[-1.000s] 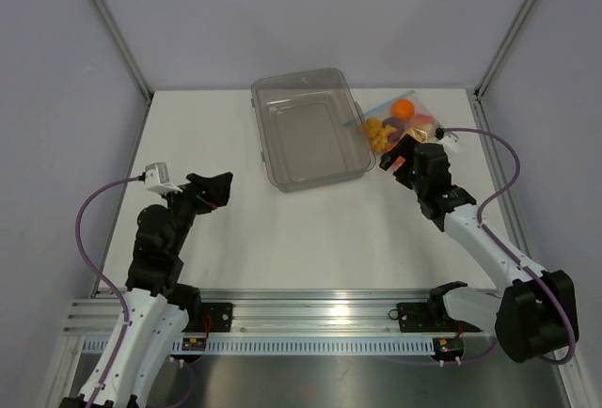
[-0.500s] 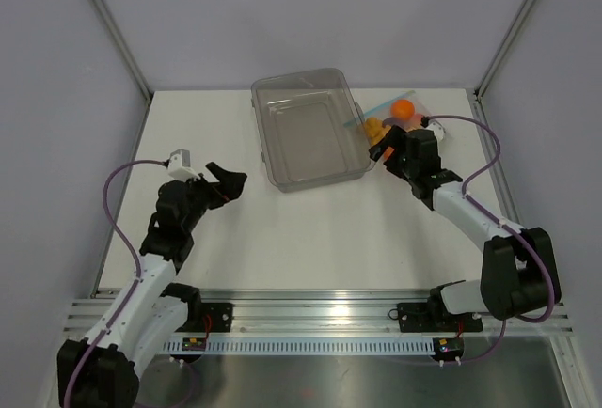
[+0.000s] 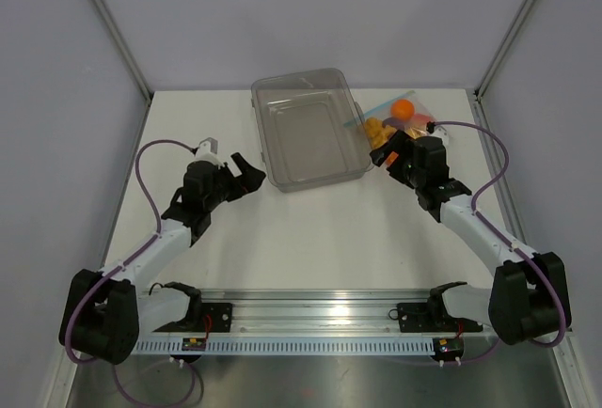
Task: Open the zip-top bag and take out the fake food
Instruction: Move the bin to the center of the board.
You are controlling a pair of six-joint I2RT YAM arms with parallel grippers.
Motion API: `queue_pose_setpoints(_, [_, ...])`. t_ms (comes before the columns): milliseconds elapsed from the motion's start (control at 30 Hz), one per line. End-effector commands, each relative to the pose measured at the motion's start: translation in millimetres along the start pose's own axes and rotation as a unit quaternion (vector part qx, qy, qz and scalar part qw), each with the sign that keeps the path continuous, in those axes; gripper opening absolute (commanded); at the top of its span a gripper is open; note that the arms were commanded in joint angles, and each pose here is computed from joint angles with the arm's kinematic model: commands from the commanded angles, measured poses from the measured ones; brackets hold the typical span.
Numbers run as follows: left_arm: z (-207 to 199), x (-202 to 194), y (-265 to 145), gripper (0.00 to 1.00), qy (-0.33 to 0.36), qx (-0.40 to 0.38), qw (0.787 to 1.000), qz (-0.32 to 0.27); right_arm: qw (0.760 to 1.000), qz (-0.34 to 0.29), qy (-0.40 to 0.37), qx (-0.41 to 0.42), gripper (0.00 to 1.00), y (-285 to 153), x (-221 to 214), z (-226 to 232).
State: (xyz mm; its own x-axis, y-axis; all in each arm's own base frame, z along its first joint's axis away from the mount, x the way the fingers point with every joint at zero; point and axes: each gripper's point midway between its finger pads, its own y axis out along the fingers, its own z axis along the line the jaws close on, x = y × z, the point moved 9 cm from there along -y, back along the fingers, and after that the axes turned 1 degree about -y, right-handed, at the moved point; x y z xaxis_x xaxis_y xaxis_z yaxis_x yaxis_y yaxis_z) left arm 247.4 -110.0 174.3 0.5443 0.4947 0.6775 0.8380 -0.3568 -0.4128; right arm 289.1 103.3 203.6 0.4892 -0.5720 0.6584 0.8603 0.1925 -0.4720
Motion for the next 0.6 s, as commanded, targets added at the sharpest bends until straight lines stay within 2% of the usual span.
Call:
queue_pose_setpoints(0, [-21.9, 18.1, 12.3, 0.99, 0.002, -0.029, 0.999, -0.035, 1.0, 0.004, 0.006, 0.006, 0.97, -4.2, 1.2, 1.8])
queue_pose_setpoints(267, [-21.0, 6.5, 37.3, 0.94, -0.053, 0.011, 0.998, -0.014, 1.0, 0.005, 0.011, 0.004, 0.97, -5.5, 0.3, 1.0])
queue_pose_setpoints(367, [-19.7, 7.4, 43.9, 0.93, -0.041, 0.042, 0.998, -0.009, 1.0, 0.004, 0.014, 0.0, 0.97, -4.7, 0.4, 0.6])
queue_pose_setpoints(567, [-21.3, 22.4, 53.7, 0.92, -0.029, 0.072, 0.996, -0.044, 1.0, 0.016, 0.02, 0.003, 0.97, 0.7, -3.2, 1.0])
